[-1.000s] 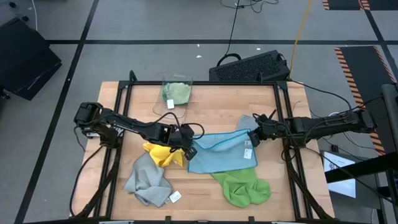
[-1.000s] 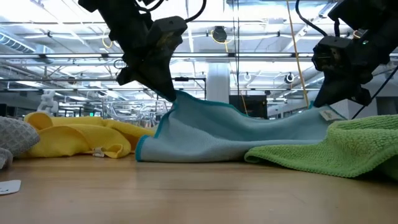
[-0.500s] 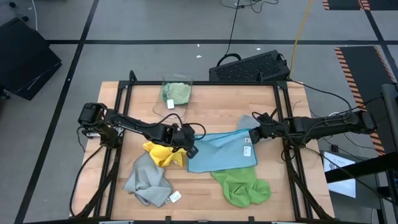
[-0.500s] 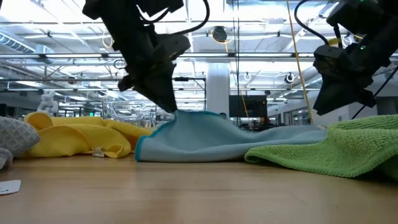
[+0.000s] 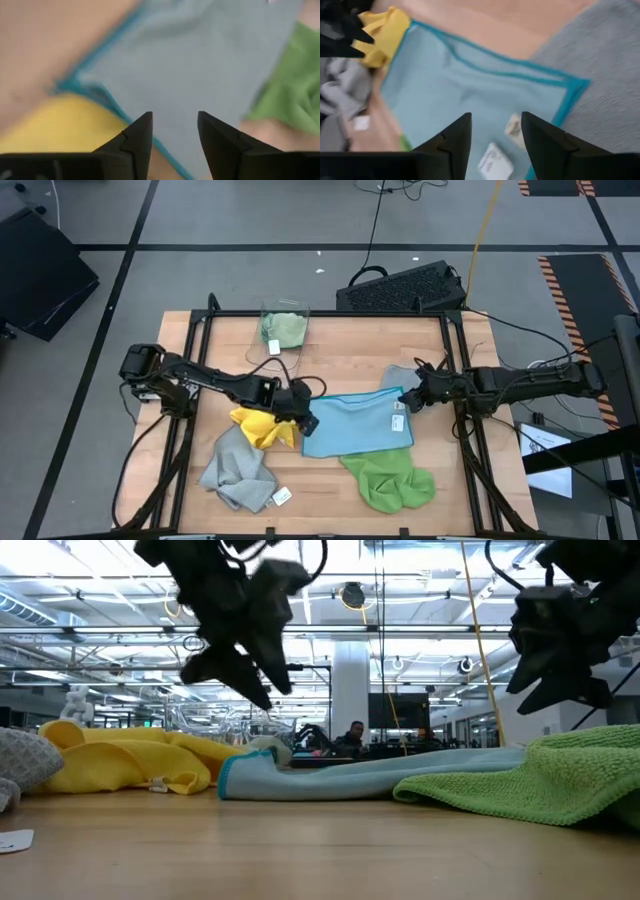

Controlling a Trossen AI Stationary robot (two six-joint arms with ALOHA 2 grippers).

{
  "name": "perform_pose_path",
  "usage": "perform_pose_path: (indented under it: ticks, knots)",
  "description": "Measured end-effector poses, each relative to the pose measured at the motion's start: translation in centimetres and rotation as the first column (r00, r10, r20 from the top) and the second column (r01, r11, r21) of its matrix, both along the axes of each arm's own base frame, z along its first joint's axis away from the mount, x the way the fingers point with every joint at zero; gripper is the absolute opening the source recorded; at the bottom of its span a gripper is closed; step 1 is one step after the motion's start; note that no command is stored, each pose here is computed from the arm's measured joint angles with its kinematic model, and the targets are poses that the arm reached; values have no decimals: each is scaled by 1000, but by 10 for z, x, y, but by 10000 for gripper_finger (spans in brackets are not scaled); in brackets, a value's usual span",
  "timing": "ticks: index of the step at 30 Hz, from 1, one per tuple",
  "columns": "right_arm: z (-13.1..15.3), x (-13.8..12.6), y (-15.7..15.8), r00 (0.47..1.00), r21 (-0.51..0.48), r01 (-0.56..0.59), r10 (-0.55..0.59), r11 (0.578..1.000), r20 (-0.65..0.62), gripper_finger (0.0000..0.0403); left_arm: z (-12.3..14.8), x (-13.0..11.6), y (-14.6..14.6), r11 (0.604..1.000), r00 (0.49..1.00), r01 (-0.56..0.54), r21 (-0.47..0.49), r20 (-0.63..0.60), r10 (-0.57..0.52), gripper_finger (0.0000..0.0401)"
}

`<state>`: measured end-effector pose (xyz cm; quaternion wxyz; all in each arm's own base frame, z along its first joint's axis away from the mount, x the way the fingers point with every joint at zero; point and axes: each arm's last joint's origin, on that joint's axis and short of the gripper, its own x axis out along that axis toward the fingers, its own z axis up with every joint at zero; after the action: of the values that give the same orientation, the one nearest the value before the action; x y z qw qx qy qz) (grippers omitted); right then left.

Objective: Fold microfiber towels
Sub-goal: Fold the blue microfiber cloth

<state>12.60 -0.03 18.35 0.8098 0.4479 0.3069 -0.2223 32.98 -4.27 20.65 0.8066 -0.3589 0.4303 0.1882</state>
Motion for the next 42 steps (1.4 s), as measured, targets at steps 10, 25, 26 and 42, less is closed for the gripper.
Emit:
perform_pose_path:
  ticks: [10, 25, 26, 42]
  knots:
    - [7, -3, 4, 993, 87, -99, 93, 991, 72, 166, 0, -15, -59, 966, 993, -113, -233, -66, 100, 121]
    - [10, 1, 7, 993, 293, 16, -49, 956, 106, 195, 1, -18, -90, 826, 939, -340, -450, -118, 322, 204]
    - [10, 1, 6, 994, 276, 12, -43, 961, 105, 196, -1, -18, -90, 816, 933, -358, -454, -131, 336, 216]
    - [8, -5, 13, 913, 237, -408, 388, 882, 126, 196, -65, 8, -80, 645, 778, -627, -437, -312, 545, 230]
